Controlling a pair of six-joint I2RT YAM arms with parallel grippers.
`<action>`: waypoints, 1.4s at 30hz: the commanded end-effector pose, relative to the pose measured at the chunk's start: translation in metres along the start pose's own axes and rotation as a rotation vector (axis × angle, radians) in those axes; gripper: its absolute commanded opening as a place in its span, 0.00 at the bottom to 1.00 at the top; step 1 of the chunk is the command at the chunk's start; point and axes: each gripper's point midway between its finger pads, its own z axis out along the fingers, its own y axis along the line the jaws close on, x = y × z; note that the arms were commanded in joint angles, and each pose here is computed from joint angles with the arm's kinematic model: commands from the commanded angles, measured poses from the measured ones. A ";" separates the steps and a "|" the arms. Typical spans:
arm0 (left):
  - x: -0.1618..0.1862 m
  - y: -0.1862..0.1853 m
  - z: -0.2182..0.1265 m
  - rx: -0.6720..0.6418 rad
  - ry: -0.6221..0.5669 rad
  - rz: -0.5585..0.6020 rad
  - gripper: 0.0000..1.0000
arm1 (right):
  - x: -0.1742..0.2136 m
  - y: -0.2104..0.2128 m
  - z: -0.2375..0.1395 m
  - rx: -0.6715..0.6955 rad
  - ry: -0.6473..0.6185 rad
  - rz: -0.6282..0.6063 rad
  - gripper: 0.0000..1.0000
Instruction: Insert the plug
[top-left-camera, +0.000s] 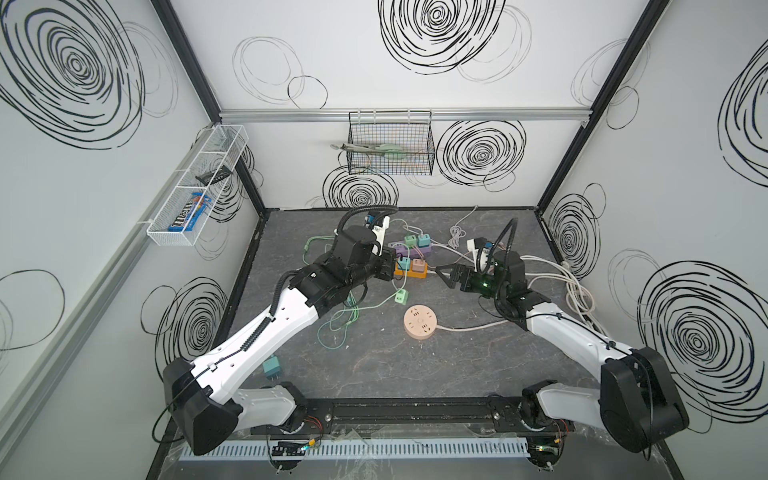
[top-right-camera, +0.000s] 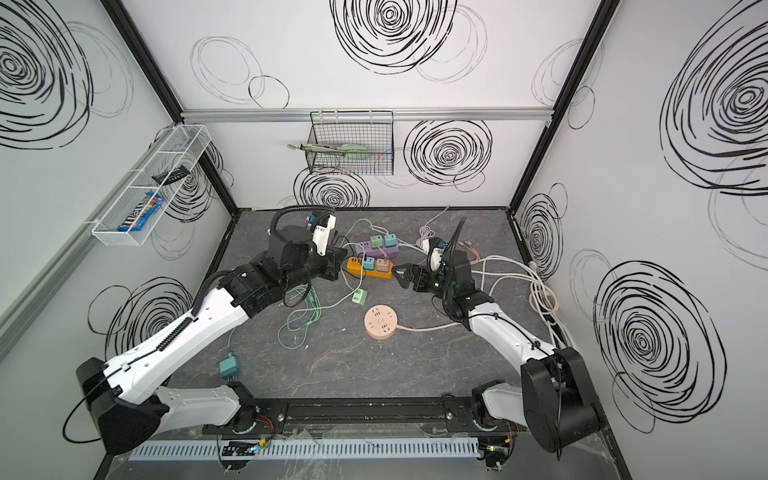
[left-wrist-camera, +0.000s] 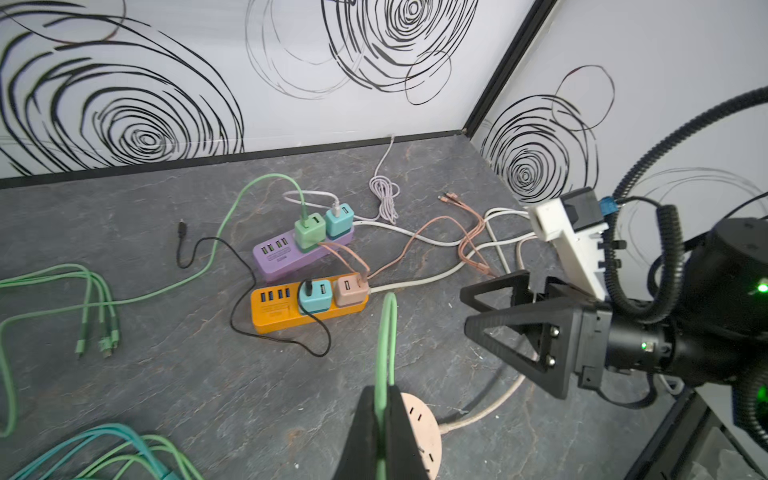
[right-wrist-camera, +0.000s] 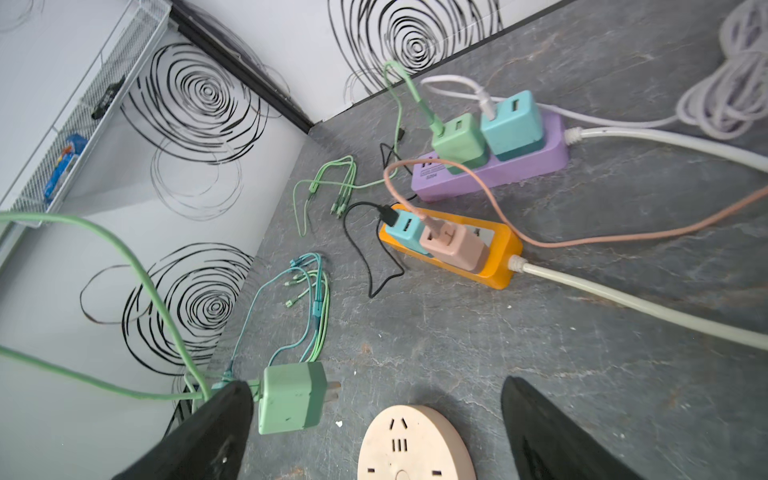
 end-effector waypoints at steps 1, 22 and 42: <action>0.010 0.013 0.008 0.143 0.013 -0.166 0.00 | -0.005 0.024 0.007 -0.036 -0.015 -0.183 0.97; 0.129 0.222 0.008 -0.212 0.120 -0.616 0.00 | 0.149 0.077 0.103 -0.264 0.508 -1.131 1.00; 0.149 0.248 0.005 -0.275 0.141 -0.671 0.00 | 0.176 0.048 0.200 -0.186 0.706 -1.639 0.94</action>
